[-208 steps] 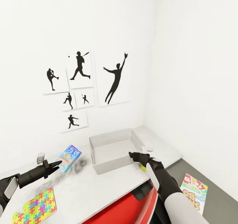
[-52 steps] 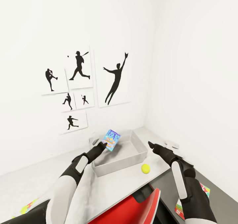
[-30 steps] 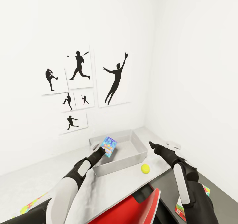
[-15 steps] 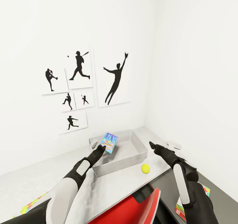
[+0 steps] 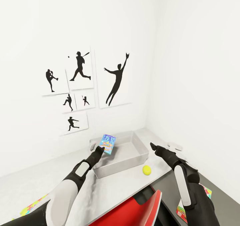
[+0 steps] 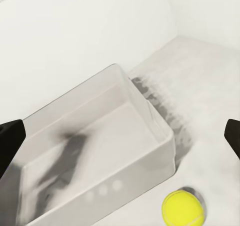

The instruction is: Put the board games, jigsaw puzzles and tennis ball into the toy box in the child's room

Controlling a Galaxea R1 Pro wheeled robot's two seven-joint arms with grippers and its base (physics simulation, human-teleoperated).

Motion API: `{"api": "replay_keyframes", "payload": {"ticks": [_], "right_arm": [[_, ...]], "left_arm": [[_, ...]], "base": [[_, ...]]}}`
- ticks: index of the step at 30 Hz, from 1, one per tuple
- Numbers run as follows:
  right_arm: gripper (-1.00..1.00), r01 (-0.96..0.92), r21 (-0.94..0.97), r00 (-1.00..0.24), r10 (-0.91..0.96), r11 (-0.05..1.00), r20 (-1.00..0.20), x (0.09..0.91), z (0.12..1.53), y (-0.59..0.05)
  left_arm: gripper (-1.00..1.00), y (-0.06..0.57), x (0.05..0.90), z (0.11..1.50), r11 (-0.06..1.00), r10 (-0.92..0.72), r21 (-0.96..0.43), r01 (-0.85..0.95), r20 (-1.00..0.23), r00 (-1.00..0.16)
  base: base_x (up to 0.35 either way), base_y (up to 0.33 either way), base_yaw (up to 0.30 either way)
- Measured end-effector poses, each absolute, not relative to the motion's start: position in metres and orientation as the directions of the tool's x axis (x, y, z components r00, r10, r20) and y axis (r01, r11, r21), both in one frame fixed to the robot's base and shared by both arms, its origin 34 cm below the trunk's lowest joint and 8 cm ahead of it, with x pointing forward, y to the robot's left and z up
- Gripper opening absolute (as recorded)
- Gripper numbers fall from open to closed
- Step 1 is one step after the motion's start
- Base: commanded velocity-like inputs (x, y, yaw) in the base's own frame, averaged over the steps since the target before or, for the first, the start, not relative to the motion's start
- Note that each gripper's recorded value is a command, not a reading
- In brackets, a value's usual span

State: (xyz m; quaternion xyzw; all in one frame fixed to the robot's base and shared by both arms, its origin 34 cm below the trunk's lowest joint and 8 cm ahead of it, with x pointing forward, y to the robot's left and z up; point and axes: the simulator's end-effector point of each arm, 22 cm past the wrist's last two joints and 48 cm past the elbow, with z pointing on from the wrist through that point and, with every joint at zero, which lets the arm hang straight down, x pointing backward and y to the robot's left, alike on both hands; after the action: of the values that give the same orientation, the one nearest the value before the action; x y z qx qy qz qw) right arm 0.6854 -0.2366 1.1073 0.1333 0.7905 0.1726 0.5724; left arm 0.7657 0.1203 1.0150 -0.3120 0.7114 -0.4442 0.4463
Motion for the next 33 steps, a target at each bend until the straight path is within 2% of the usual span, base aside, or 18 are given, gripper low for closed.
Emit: {"api": "replay_keyframes", "payload": {"ticks": [11,33], "right_arm": [[1.00,0.010,0.428,-0.309,0.410,0.904,-0.858,0.686,1.108,-0.234],[1.00,0.015,0.429,-0.321,0.410,0.903,-0.854,0.687,1.100,-0.233]], "left_arm": [[-1.00,0.122,0.759,0.992,0.416,-0.839,-0.897,-0.150,-0.316,-0.443],[-1.00,0.123,0.759,0.985,0.397,-0.850,-0.902,-0.169,-0.292,-0.438]], "base": [[0.000,0.000,0.000],[0.000,0.000,0.000]]}}
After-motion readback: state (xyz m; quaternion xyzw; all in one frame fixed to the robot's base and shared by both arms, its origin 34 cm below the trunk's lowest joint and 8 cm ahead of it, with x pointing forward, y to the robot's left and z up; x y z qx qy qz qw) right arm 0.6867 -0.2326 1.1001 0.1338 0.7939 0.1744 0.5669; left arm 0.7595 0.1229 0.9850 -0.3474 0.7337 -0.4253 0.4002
